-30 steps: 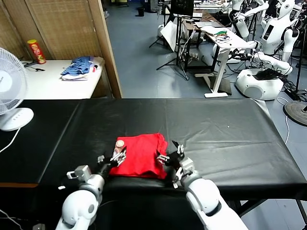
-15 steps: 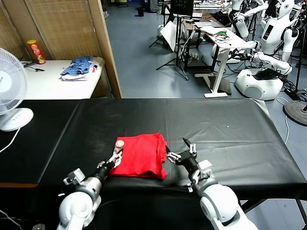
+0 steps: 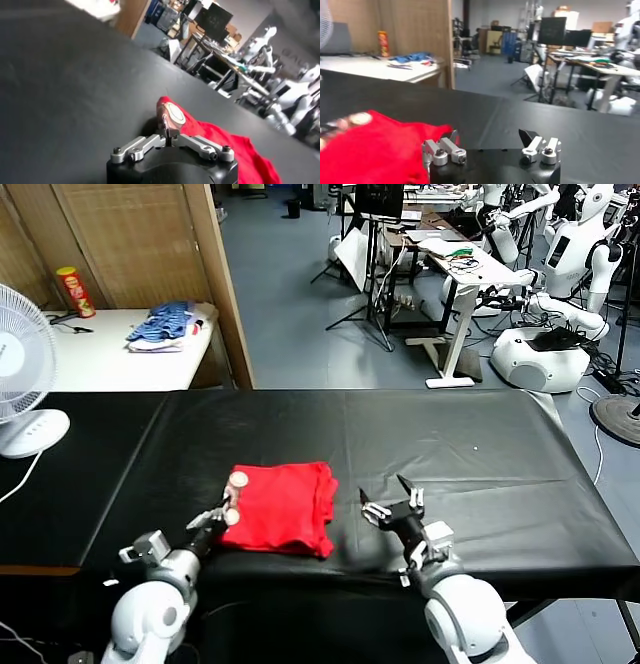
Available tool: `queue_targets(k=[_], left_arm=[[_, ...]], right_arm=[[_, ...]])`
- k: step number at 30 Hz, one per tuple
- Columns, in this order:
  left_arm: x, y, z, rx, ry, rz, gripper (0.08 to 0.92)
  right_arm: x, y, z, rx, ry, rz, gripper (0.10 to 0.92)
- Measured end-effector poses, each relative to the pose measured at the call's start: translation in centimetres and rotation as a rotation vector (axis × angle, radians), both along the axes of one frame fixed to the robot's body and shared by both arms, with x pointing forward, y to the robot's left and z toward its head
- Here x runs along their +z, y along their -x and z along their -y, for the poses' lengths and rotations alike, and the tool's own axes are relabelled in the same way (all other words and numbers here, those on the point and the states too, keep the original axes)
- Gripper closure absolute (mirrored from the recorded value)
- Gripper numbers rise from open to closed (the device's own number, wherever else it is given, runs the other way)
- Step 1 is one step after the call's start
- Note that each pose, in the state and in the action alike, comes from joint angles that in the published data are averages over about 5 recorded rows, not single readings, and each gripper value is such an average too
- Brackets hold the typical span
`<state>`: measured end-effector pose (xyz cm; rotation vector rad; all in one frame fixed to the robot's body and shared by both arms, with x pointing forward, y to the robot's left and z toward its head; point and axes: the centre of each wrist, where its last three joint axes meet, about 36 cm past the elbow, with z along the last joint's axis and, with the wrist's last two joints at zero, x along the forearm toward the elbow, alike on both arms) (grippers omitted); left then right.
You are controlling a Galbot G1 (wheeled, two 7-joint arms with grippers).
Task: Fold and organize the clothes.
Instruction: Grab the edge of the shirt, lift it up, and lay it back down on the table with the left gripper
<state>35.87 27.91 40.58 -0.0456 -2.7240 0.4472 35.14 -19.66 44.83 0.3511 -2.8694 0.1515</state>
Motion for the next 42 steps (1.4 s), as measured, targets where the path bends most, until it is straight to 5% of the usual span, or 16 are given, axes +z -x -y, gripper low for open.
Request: queue_targets(k=[13, 23, 28, 38, 42], left_arm=[[4.7, 0.3, -8.1, 0.012, -0.625, 0.082, 0.862], [9.2, 0.7, -10.6, 0.001, -1.045, 0.217, 0.862], [8.2, 1.4, -7.0, -0.067, -0.942, 0.249, 0.862], [2.6, 2.7, 2.6, -0.239, -0.492, 0.125, 0.854], [2.4, 3.6, 4.8, -0.316, -0.377, 0.111, 0.715]], right_arm=[[-0.4, 0.3, 1.2, -0.059, 0.018, -0.017, 0.224], [-0.7, 0.5, 0.8, -0.053, 0.01, -0.027, 0.224], [-0.9, 1.0, 0.8, -0.053, 0.015, -0.035, 0.224], [-0.9, 1.3, 1.2, -0.024, 0.007, -0.056, 0.224], [-1.1, 0.9, 1.0, 0.024, -0.035, -0.098, 0.224]])
